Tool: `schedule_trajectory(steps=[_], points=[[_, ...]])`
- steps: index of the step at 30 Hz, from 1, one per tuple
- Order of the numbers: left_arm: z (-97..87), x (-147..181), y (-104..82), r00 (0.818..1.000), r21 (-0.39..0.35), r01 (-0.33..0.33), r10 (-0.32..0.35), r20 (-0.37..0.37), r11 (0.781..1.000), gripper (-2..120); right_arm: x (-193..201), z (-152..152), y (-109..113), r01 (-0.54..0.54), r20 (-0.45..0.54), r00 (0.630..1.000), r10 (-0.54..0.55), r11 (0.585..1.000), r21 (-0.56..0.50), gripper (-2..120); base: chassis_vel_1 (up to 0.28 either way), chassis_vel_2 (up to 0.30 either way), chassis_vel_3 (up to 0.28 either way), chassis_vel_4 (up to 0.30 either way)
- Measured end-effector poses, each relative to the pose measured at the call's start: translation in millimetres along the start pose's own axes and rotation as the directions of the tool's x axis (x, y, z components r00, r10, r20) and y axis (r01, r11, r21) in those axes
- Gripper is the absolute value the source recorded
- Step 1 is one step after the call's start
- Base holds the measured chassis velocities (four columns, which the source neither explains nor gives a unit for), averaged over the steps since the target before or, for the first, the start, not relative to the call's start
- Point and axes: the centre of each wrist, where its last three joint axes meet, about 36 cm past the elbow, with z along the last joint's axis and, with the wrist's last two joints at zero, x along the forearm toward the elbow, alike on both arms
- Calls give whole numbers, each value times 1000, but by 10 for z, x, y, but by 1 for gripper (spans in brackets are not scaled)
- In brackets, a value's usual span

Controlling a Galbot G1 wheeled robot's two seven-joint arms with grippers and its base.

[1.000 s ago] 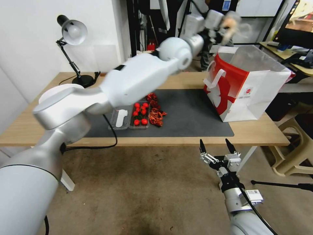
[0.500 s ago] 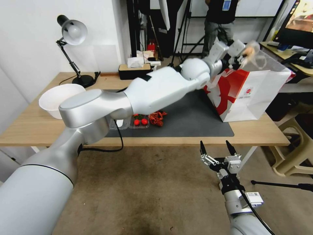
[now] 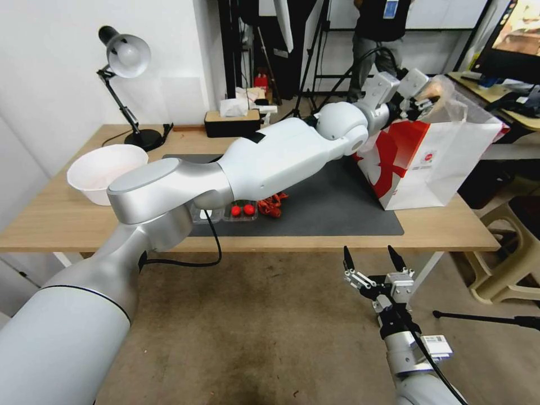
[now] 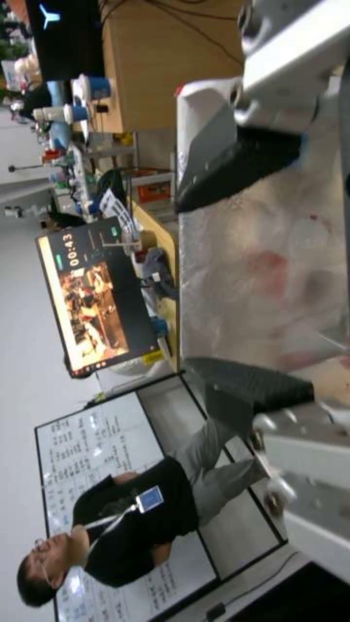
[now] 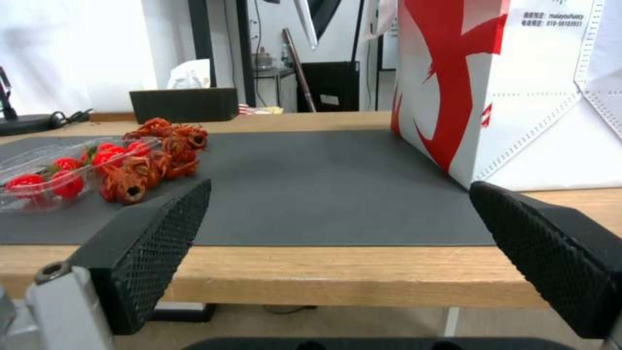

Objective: Pick up the trash from the table and place it into the takeout bag.

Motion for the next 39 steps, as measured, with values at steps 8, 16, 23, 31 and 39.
schedule_trajectory(steps=[8, 16, 23, 31, 39], points=[[-31, 115, 32, 998, 26, 55, -56, 26, 998, 95, 20, 1, 21, 0, -5, 1000, 0, 1000, -7, 100, 0, 0, 0, 0], [218, 692, 257, 977, 51, 211, -211, -7, 976, 100, 61, 8, 34, -5, -7, 1000, 5, 1000, -11, 100, 0, 0, 0, 0], [345, 1113, 383, 961, 113, 271, -276, 28, 956, 100, 90, 16, 67, -8, -5, 1000, 8, 1000, -13, 100, 0, 0, 0, 0], [783, 1999, 580, 925, 111, 365, -374, 69, 924, 100, 112, -7, 115, -7, 4, 1000, 7, 1000, -20, 100, 0, 0, 0, 0], [1244, 2887, 489, 896, 90, 432, -439, 73, 897, 100, 81, -40, 113, 2, 19, 1000, -2, 1000, -20, 100, 0, 0, 0, 0]])
